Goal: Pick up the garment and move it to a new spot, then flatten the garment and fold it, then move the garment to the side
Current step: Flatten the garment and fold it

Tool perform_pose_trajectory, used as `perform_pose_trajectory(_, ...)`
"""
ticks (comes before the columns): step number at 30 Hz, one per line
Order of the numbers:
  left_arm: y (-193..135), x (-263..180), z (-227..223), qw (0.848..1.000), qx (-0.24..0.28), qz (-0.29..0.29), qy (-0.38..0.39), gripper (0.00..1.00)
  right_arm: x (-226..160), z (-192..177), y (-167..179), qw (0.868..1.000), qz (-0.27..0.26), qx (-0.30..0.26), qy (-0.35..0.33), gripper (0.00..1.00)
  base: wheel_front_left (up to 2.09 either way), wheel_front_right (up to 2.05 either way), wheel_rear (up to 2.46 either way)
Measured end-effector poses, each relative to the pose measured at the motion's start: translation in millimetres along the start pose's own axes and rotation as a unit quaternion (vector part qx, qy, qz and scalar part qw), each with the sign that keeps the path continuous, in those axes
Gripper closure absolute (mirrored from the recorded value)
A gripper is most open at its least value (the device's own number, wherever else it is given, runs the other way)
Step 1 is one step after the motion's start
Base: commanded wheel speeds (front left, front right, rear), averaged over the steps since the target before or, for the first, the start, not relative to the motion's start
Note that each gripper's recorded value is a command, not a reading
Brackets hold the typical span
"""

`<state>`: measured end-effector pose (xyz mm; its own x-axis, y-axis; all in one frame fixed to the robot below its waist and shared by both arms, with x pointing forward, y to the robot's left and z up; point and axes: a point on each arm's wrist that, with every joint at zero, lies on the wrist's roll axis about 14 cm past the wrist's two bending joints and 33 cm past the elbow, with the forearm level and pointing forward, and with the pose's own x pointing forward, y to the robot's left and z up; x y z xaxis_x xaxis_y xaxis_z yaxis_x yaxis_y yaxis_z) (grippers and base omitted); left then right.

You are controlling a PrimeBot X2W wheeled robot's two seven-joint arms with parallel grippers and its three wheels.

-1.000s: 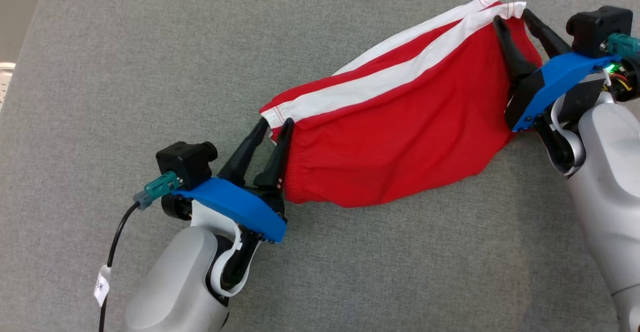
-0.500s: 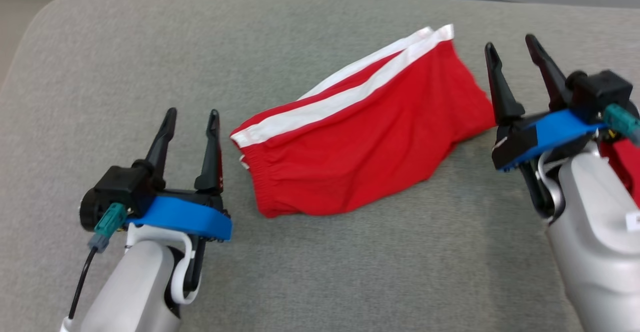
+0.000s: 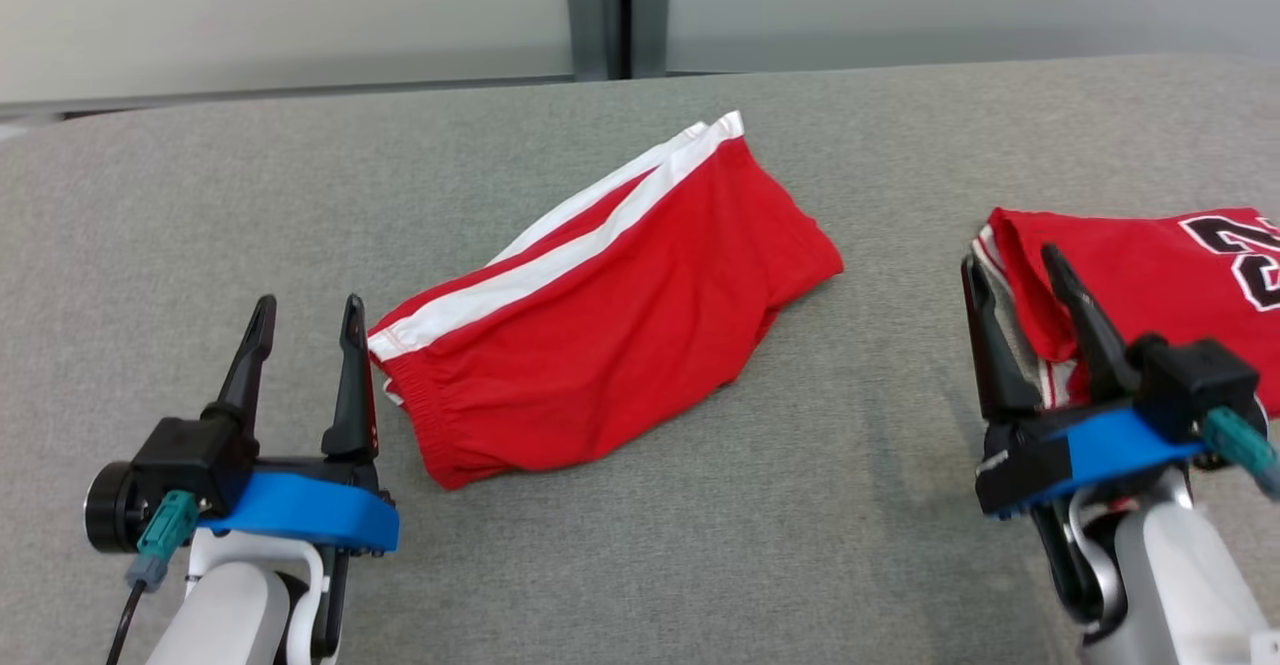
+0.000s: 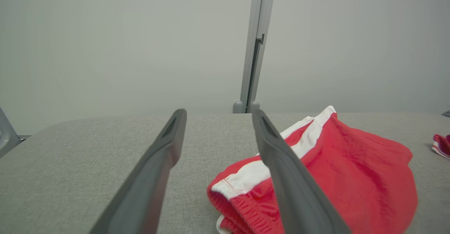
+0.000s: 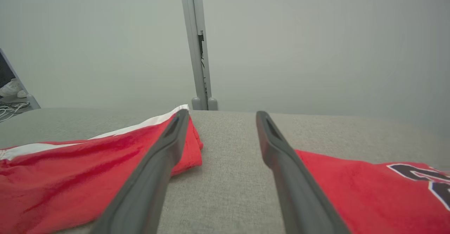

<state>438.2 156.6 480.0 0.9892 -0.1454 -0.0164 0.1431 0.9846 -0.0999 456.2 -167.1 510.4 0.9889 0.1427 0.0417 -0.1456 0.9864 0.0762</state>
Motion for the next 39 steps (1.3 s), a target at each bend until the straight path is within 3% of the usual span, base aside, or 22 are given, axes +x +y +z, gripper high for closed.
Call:
perform_pose_trajectory(9, -4, -13, -10, 1.000, -0.004, 0.000, 0.017, 0.00, -38, -2, -5, 0.999, -0.025, 0.008, 0.020, 0.00, 0.00, 0.00, 0.00)
perform_pose_trajectory(25, -3, -15, -12, 1.000, -0.006, 0.003, 0.019, 0.00, -41, -2, -4, 0.999, -0.029, 0.012, 0.031, 0.00, 0.00, 0.00, 0.00)
perform_pose_trajectory(33, 1, -3, -10, 1.000, -0.007, 0.003, 0.013, 0.00, -2, -16, 4, 0.999, 0.006, 0.002, 0.054, 0.00, 0.00, 0.00, 0.00)
perform_pose_trajectory(39, 10, 10, -15, 1.000, -0.009, 0.008, 0.013, 0.00, 46, -50, 29, 0.993, 0.059, -0.004, 0.100, 0.00, 0.00, 0.00, 0.00)
